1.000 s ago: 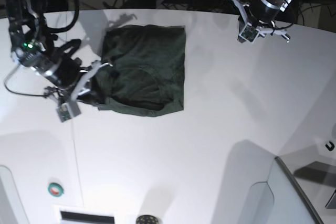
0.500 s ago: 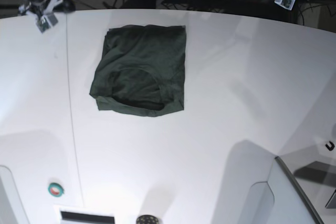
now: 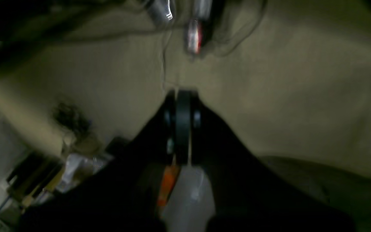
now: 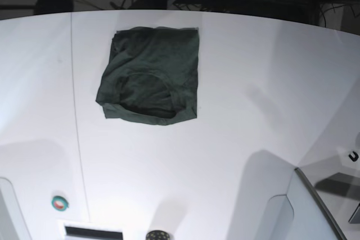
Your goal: Layout the t-shirt on the table in an organized manner, then fold the t-shirt properly
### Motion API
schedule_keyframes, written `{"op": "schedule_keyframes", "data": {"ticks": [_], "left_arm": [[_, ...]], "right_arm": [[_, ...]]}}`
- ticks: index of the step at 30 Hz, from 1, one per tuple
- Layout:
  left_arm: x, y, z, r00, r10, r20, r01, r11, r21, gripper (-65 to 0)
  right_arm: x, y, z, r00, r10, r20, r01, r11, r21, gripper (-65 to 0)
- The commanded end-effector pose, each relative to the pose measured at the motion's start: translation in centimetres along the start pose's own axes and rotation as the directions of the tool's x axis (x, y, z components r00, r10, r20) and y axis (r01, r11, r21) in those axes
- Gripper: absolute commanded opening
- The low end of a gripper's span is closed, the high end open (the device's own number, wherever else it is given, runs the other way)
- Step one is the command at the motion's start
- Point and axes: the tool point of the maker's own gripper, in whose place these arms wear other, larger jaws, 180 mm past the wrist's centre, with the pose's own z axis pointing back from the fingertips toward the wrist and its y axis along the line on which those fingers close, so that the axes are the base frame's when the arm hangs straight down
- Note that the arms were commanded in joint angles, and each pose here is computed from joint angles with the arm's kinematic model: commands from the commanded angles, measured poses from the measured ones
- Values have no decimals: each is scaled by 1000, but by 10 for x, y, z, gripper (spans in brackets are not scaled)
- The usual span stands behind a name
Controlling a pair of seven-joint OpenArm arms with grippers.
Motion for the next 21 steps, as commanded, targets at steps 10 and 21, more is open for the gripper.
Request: {"op": "schedule_keyframes", "data": {"ticks": [10,21], "left_arm": [[-16,1,-53,965,-173,-196,207,963,170,-650],[-7,-9,-71,947,-234,-222,293,912,288,-650]], "right_arm": [[-9,-43,-66,955,283,-85,-291,950,-113,-642],[-32,-84,-43,966,254,-44,-258,950,-178,-642]]}}
